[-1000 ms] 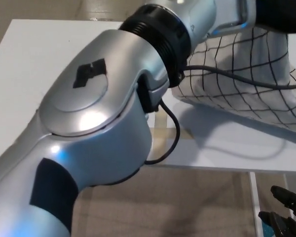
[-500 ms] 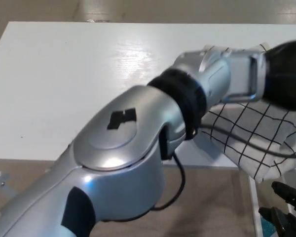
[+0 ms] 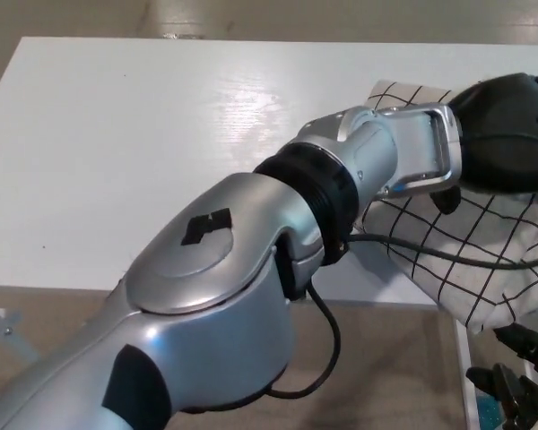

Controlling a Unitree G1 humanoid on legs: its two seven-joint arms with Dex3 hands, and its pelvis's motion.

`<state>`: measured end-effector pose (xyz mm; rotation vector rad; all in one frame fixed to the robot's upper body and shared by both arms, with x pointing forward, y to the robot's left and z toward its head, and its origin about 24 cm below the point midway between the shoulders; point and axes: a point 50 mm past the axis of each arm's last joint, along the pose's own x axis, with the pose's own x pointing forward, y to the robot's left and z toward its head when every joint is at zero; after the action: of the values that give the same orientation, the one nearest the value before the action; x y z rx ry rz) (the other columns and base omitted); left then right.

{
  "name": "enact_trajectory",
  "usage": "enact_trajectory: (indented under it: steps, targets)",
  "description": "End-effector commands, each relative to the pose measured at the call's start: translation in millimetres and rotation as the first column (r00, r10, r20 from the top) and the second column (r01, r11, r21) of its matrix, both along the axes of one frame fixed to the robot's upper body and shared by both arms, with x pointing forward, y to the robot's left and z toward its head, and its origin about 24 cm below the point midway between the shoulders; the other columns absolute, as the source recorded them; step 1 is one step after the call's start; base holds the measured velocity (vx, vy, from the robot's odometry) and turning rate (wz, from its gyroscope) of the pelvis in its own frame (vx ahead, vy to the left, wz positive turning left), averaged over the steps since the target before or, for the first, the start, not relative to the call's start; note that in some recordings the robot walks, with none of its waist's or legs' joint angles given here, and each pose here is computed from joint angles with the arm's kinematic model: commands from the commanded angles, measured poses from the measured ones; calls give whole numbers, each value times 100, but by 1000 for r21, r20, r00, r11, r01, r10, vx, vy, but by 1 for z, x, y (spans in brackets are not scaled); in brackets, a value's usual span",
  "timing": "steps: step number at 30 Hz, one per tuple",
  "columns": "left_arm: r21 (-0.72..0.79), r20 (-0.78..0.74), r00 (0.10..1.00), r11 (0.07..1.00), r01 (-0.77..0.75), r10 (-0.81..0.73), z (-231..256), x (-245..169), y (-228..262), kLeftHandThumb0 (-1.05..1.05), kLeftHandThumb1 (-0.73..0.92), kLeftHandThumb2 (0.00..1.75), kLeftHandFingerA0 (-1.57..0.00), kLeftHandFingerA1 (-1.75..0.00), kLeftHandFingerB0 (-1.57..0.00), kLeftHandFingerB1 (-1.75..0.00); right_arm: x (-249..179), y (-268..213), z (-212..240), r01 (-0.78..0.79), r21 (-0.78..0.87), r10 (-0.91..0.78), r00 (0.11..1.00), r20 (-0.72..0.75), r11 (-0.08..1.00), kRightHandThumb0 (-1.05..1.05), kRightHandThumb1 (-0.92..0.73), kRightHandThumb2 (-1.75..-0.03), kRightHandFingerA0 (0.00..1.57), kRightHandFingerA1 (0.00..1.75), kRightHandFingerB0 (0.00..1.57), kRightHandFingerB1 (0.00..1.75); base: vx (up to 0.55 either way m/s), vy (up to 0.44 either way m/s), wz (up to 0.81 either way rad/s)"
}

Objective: Use the left hand to fold a white towel with checkered patterns in half.

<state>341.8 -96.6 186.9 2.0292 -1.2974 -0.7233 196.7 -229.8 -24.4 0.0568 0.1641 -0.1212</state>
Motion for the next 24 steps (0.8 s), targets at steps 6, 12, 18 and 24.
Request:
enact_trajectory:
  steps: [6, 12, 18, 24]
  targets:
    - [-82, -146, 983, 989, -127, 114, 52, -22, -43, -98, 70, 65, 0, 0, 0, 0, -9, -3, -9, -10, -28, 9, 999, -45, 1000, -43, -68, -61, 77, 56, 61, 46, 0, 0, 0]
    - [-209, -208, 978, 975, -70, 25, 91, -28, -42, -103, 58, 99, 0, 0, 0, -6, -10, -1, -10, -27, -46, 24, 997, -67, 999, -45, -68, -61, 77, 56, 61, 45, 0, 0, 0]
    - [-523, -232, 959, 852, 18, -162, 179, -29, 9, -105, 64, 107, 0, 0, 0, -7, -14, -4, -15, -31, -46, 27, 995, -91, 998, -46, -69, -61, 74, 55, 61, 45, 0, 0, 0]
    - [-642, -175, 962, 765, 48, -208, 209, -33, 60, -101, 79, 65, 0, 0, 0, 0, -19, -6, -20, -27, -24, 25, 993, -112, 999, -47, -69, -61, 69, 54, 60, 44, 0, 0, 0]
